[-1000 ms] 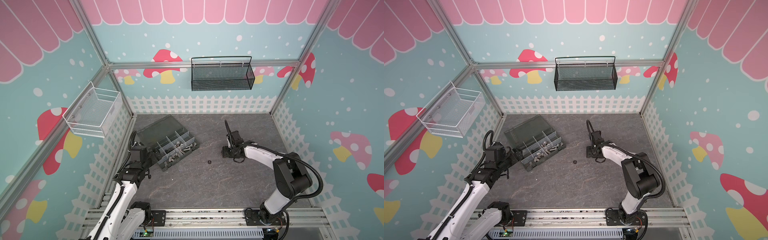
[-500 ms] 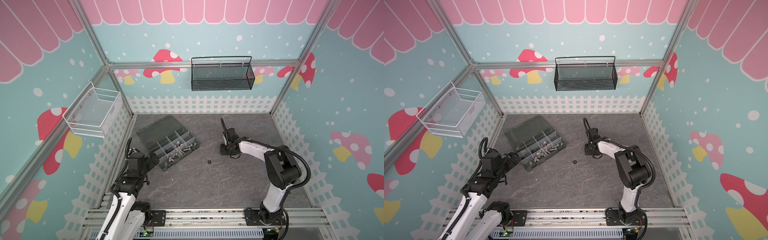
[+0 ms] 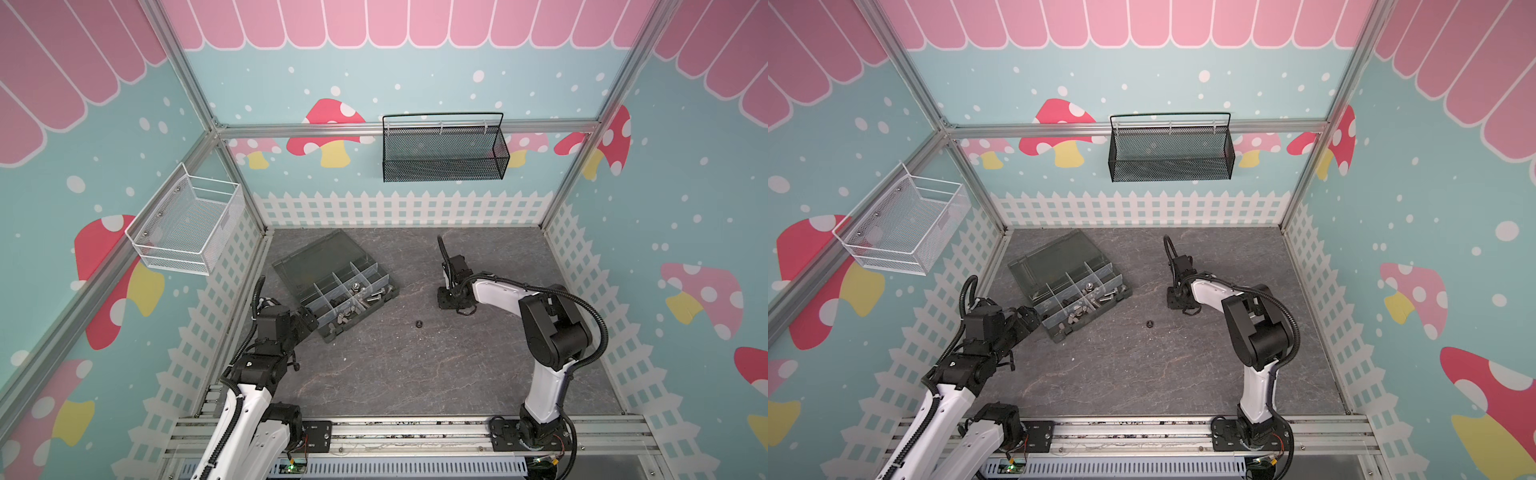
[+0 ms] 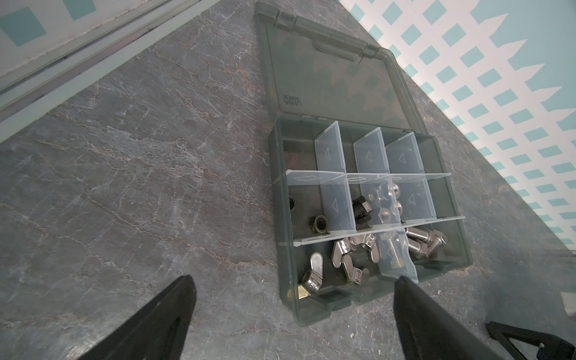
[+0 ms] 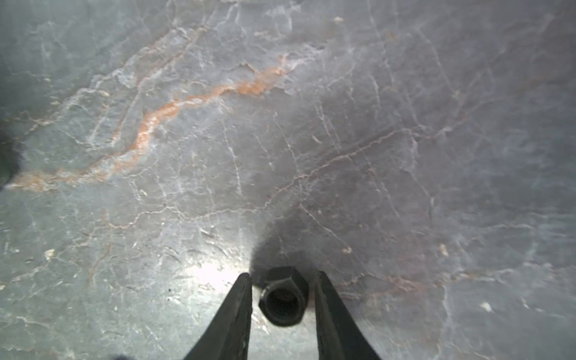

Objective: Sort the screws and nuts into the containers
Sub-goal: 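Lower the right gripper onto the dark nut and close on it, then lift the dark nut with the right gripper and carry it toward the organizer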

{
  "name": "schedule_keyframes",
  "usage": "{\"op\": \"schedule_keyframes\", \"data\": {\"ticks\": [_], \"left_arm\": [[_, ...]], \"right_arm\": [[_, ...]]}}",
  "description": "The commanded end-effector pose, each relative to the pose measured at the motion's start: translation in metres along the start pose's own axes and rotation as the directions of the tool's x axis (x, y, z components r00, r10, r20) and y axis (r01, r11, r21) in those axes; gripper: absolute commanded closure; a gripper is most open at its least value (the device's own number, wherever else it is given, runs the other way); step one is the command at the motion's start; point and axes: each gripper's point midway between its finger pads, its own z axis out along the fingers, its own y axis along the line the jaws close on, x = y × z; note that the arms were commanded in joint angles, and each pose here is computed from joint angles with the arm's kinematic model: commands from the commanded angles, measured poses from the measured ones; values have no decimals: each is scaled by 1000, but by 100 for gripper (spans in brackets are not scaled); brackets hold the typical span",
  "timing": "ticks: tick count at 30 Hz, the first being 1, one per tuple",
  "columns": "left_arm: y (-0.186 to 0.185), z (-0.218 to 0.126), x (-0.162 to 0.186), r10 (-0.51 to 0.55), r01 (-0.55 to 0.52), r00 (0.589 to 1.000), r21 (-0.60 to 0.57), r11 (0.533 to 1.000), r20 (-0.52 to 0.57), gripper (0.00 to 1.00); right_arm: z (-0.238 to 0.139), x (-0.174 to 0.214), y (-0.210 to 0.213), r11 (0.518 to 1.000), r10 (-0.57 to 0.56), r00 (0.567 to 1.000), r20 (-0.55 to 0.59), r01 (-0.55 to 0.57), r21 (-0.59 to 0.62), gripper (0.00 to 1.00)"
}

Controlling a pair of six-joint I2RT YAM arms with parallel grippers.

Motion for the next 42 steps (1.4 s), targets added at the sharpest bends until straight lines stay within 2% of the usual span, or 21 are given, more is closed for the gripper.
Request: {"op": "schedule_keyframes", "data": {"ticks": [1, 7, 18, 28, 36, 42], "left_arm": [[10, 3, 3, -21, 21, 1000, -40, 999, 2, 0], [10, 4, 3, -21, 21, 1000, -43, 999, -1, 0], [9, 3, 2, -25, 26, 1000, -36, 999, 4, 0], [7, 2, 0, -29, 29, 999, -25, 999, 17, 0], [4, 1, -3, -28, 28, 999, -17, 999, 18, 0], [3, 1, -4, -28, 29, 999, -13, 1000, 19, 0]], "right_arm": [[15, 17, 2, 1000, -20, 998, -66, 21, 9, 67], [20, 22, 4, 999, -37, 995, -87, 40, 23, 71], [23, 42, -13, 982, -62, 986, -152, 87, 165, 72], [25, 58, -15, 983, -36, 982, -185, 68, 170, 72], [23, 66, -21, 978, -24, 978, -208, 66, 196, 68], [20, 70, -18, 981, -29, 977, -211, 68, 182, 74]]}}
